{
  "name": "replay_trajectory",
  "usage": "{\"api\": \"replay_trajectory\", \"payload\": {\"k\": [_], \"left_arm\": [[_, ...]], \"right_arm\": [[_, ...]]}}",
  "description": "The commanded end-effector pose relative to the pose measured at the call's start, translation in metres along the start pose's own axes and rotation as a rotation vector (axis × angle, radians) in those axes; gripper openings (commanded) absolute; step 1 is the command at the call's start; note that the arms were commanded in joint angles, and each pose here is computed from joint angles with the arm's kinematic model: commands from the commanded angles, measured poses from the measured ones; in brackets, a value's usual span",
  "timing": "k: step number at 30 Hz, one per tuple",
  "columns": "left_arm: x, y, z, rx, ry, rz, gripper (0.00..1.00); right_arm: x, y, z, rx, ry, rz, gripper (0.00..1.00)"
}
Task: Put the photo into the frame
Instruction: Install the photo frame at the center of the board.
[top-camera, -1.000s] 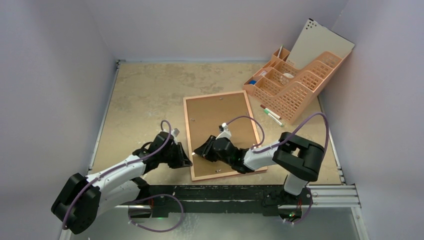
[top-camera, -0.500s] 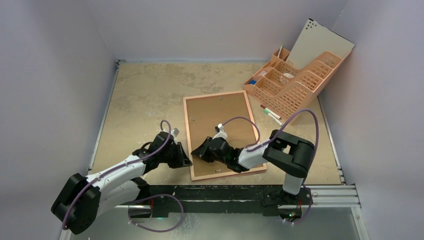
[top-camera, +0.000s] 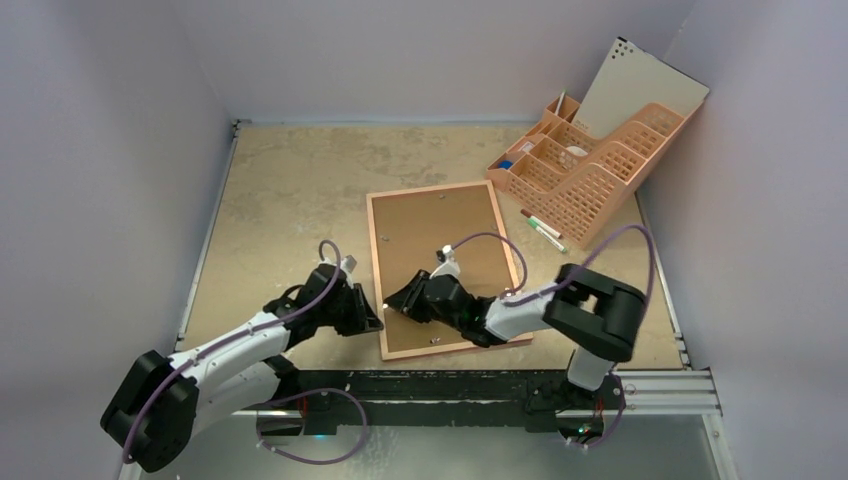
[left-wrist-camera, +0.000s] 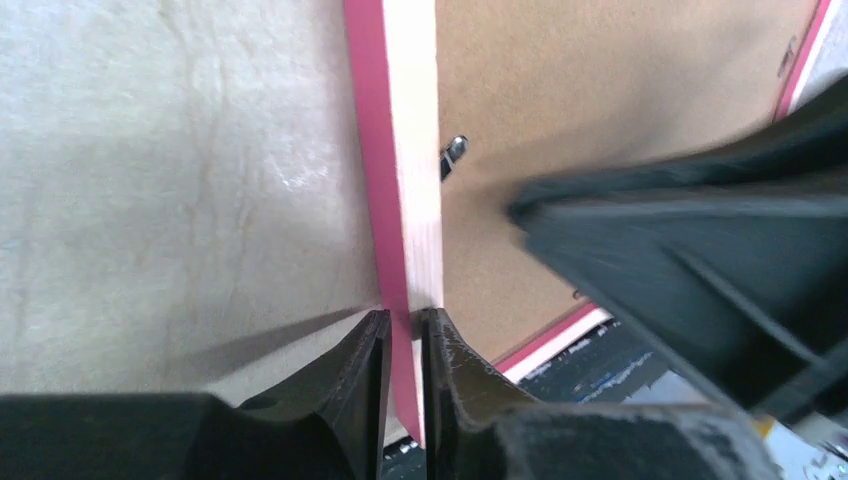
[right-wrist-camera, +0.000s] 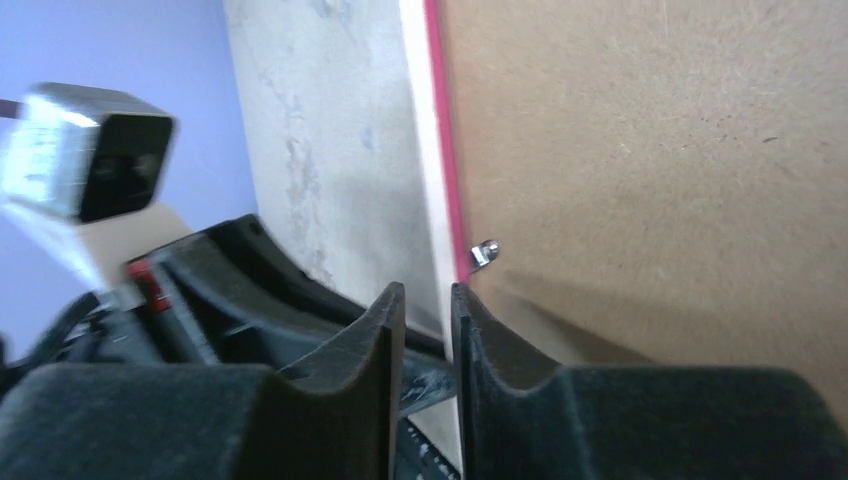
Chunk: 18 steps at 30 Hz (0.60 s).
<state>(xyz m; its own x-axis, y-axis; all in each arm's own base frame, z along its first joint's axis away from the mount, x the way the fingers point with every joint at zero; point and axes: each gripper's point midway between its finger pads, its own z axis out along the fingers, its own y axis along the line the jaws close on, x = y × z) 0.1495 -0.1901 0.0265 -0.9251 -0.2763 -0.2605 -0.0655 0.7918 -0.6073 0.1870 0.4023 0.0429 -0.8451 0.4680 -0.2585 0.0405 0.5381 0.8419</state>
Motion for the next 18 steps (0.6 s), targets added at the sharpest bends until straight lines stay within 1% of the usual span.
{"api": "replay_trajectory", "payload": {"k": [1,3,5,8,9,13,18], "left_arm": [[-0.019,0.002,-0.004,-0.044,-0.091,0.008,0.24],[-0.033,-0.008,-0.009,-0.037,-0.138,0.018,0.33],[-0.046,-0.019,-0.015,-0.024,-0.183,0.029,0.4],[-0.065,-0.032,-0.02,-0.012,-0.24,0.036,0.49],[-0.07,-0.034,-0.019,-0.021,-0.254,0.037,0.51],[-0.092,-0.04,-0.015,-0.038,-0.293,0.041,0.56],[-0.128,-0.031,-0.006,-0.062,-0.314,-0.012,0.57]], "right_arm": [[-0.047,0.052,-0.036,-0.076,-0.167,-0.046,0.3],[-0.066,0.058,-0.047,-0.035,-0.206,-0.095,0.34],[-0.086,0.063,-0.056,0.0,-0.23,-0.141,0.39],[-0.118,0.064,-0.061,0.023,-0.227,-0.174,0.44],[-0.132,0.063,-0.061,0.028,-0.234,-0.178,0.45],[-0.165,0.067,-0.051,0.038,-0.234,-0.24,0.48],[-0.193,0.07,-0.013,0.063,-0.174,-0.303,0.5]]}}
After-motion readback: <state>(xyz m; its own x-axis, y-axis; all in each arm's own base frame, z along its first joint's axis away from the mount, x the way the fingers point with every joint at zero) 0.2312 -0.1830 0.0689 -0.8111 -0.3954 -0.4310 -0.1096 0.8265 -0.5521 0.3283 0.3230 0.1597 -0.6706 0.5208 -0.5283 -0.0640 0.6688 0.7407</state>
